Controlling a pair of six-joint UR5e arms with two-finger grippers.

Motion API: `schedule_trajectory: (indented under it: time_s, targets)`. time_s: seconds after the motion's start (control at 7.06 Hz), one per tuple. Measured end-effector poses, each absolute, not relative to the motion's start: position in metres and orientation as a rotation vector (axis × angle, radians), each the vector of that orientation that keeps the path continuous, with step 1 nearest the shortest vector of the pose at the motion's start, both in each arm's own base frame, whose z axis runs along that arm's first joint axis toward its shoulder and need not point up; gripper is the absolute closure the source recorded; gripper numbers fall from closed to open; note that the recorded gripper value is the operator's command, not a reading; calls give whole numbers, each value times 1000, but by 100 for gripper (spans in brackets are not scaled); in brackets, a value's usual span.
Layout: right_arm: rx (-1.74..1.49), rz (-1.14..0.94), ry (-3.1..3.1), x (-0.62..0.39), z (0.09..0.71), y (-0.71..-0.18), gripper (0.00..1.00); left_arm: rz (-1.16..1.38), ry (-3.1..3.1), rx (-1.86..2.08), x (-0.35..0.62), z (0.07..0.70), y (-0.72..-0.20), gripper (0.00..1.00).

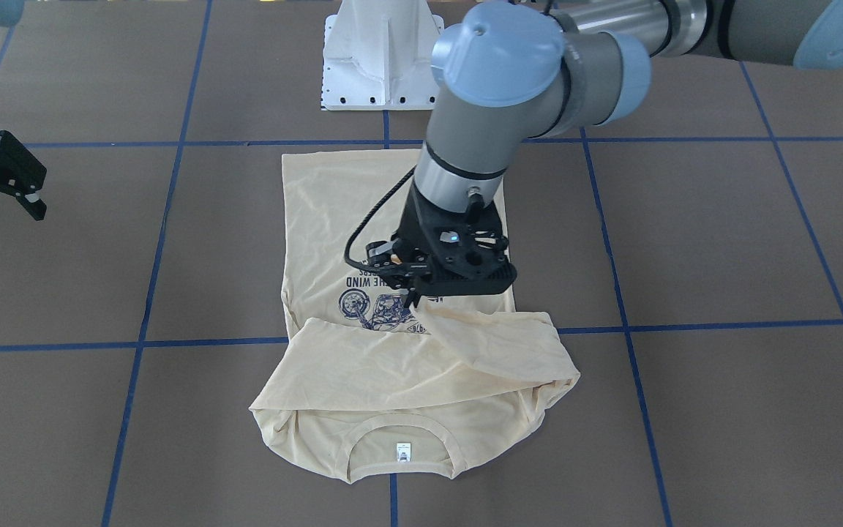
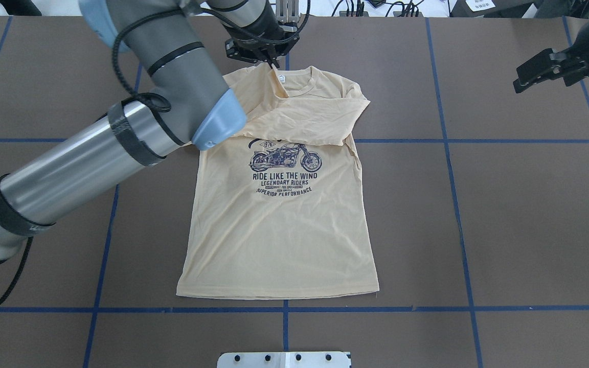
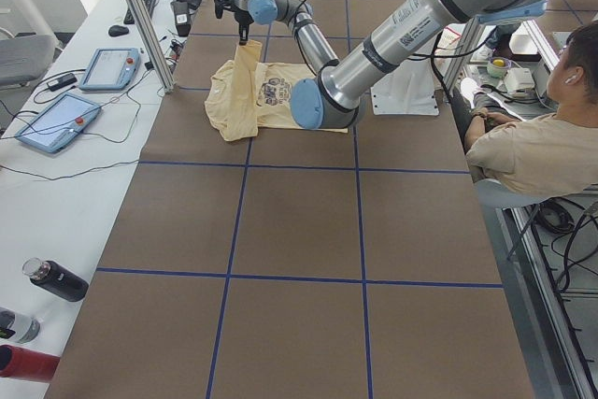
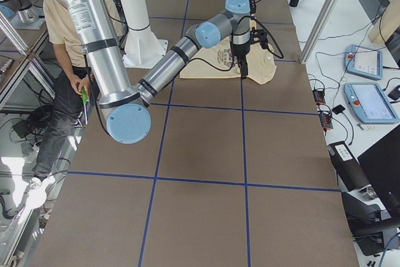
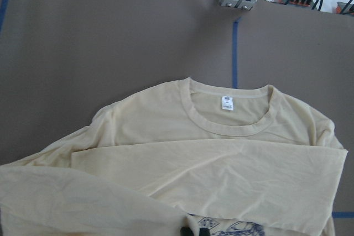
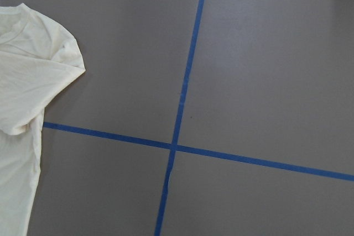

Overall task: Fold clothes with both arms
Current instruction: 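Carry the grasped sleeve across the shirt body with the left gripper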

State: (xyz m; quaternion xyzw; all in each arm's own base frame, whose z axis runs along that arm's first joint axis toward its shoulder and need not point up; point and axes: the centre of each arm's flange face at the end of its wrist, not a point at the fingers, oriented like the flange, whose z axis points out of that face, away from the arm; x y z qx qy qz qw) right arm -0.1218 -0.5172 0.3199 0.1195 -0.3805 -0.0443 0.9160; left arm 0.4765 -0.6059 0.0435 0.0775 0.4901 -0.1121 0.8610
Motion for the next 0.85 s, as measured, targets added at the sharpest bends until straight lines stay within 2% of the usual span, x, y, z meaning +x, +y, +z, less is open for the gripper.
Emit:
schedule_trajectory:
  time_s: [0.42, 0.71, 0.85]
  targets:
    - [242, -139, -781, -65, 367, -513, 0, -342, 1064, 128, 581, 22, -605, 100]
    - [240, -141, -790, -57, 372, -511, 0, -468, 1095, 136, 633, 18, -599, 14]
    - [240, -141, -792, -56, 372, -511, 0, -518, 1103, 144, 644, 26, -601, 5]
